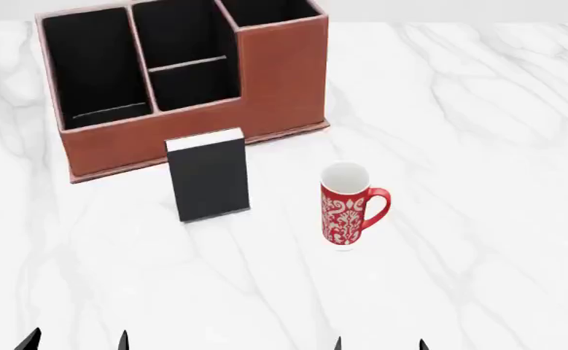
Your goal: Pick up the book and place it in the front compartment of the caddy.
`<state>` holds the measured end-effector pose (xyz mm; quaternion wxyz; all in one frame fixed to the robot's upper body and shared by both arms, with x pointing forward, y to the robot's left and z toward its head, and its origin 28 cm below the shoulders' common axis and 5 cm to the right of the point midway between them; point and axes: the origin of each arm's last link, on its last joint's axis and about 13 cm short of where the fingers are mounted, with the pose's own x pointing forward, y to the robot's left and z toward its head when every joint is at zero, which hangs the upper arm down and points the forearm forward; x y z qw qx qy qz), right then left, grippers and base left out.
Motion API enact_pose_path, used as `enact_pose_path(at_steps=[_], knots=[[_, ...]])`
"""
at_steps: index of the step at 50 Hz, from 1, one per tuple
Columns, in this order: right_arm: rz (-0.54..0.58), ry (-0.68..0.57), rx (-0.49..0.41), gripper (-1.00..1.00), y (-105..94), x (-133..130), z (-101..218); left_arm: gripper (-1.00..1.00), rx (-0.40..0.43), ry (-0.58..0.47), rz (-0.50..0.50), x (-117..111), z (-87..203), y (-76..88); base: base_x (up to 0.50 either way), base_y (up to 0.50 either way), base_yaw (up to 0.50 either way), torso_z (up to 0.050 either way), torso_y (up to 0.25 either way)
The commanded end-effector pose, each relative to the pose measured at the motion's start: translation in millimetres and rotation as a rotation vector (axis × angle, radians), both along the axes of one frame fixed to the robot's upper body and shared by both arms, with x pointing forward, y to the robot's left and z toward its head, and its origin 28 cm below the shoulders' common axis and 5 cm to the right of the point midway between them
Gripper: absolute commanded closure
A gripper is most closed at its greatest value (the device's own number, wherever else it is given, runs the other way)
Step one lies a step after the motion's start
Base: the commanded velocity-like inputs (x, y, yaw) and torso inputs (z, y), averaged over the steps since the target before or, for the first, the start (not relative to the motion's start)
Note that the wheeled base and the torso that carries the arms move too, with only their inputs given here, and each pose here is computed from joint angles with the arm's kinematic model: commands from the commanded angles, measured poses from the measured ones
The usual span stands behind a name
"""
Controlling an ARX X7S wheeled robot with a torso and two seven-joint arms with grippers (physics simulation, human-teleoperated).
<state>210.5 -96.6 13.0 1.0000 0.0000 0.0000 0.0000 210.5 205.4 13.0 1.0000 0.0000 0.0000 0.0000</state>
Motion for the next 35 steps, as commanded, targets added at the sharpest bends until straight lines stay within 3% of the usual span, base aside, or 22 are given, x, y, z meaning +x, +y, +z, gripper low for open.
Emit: enact_pose_path(at_steps=[1,16,17,18,26,35], knots=[[-0.014,0.006,-0.003,-1.0,-2.0,0.0,-1.4,-1.0,-0.003,0.003,0.001,0.5,-1.3,0.1,0.0,0.0,0.0,0.0,0.0],[-0.13,0.008,0.079,-1.0,-9.1,-1.4,1.5,-1.0,0.014,0.015,0.011,2.7,-3.4,1.3,0.0,0.0,0.0,0.0,0.0],[-0.184,0.081,0.086,-1.0,-16.4,1.4,-16.8,-1.0,0.122,0.022,-0.001,13.7,-12.7,0.3,0.0,0.0,0.0,0.0,0.0],[-0.142,0.006,0.053,-1.0,-10.6,-1.0,0.7,-1.0,0.032,0.02,0.014,3.7,-5.4,1.1,0.0,0.0,0.0,0.0,0.0],[-0.158,-0.042,0.025,-1.0,-8.1,1.0,14.2,-1.0,0.043,-0.032,0.013,6.1,12.8,-0.5,0.0,0.0,0.0,0.0,0.0],[-0.134,-0.221,0.041,-1.0,-4.5,-5.3,72.8,-1.0,0.029,-0.164,0.025,-0.6,61.7,-4.6,0.0,0.0,0.0,0.0,0.0]])
